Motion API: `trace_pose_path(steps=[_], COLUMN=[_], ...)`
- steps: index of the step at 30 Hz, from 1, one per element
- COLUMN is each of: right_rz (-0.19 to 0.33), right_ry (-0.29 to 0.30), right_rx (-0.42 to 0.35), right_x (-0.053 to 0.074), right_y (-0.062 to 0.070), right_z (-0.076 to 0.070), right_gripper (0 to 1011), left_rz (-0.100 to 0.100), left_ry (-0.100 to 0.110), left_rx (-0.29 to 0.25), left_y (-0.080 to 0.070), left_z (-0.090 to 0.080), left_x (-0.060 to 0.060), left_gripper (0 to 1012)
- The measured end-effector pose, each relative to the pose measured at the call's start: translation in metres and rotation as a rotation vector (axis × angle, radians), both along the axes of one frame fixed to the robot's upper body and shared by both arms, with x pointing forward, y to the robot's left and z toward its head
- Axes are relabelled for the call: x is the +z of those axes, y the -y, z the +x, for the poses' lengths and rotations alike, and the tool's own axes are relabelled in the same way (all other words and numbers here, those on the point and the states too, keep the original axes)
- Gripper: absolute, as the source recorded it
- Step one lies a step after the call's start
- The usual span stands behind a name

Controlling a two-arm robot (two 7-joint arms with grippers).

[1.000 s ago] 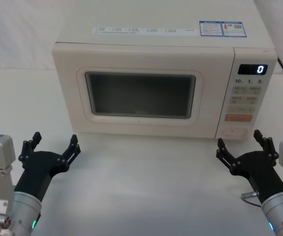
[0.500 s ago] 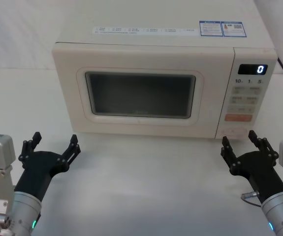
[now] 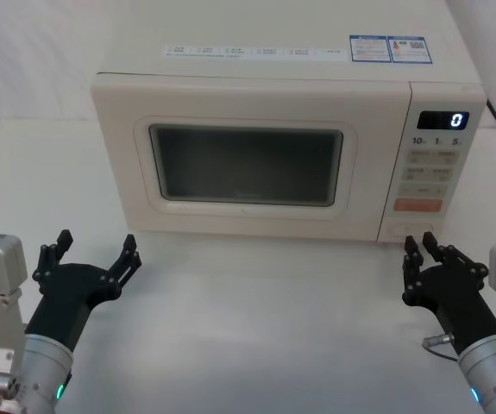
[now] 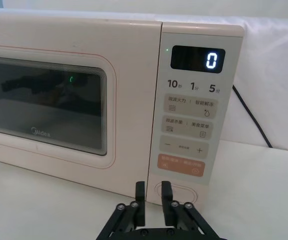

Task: Press the button to open the microwave door with one hand; close the microwave door with the other hand.

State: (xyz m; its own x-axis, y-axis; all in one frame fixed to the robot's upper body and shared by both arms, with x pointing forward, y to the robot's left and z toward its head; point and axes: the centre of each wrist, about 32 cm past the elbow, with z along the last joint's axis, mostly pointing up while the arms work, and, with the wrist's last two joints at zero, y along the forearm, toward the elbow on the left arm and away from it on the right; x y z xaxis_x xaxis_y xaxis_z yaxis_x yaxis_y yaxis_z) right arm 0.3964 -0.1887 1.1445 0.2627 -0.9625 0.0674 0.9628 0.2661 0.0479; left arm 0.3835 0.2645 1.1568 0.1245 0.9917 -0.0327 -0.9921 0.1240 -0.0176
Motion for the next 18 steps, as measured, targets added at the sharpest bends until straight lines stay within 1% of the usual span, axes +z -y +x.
trace_pose_path(steps=[4,6,7,8,18], right_rz=[0.0,0.0,0.0,0.0,0.0], right_ry=[0.0,0.0,0.0,0.0,0.0], right_rx=[0.0,0.0,0.0,0.0,0.0], right_x=[0.0,0.0,0.0,0.0,0.0], right_y=[0.0,0.0,0.0,0.0,0.0], right_z=[0.0,0.0,0.0,0.0,0.0], right_gripper=[115,39,39,6,0], left_rz=[0.0,0.0,0.0,0.0,0.0], left_ry=[0.0,0.0,0.0,0.0,0.0], left_rx=[0.0,0.0,0.0,0.0,0.0], left_y=[0.0,0.0,0.0,0.0,0.0], left_z=[0.0,0.0,0.0,0.0,0.0], left_x=[0.0,0.0,0.0,0.0,0.0], left_gripper=[1001,1001,1001,1001,1001])
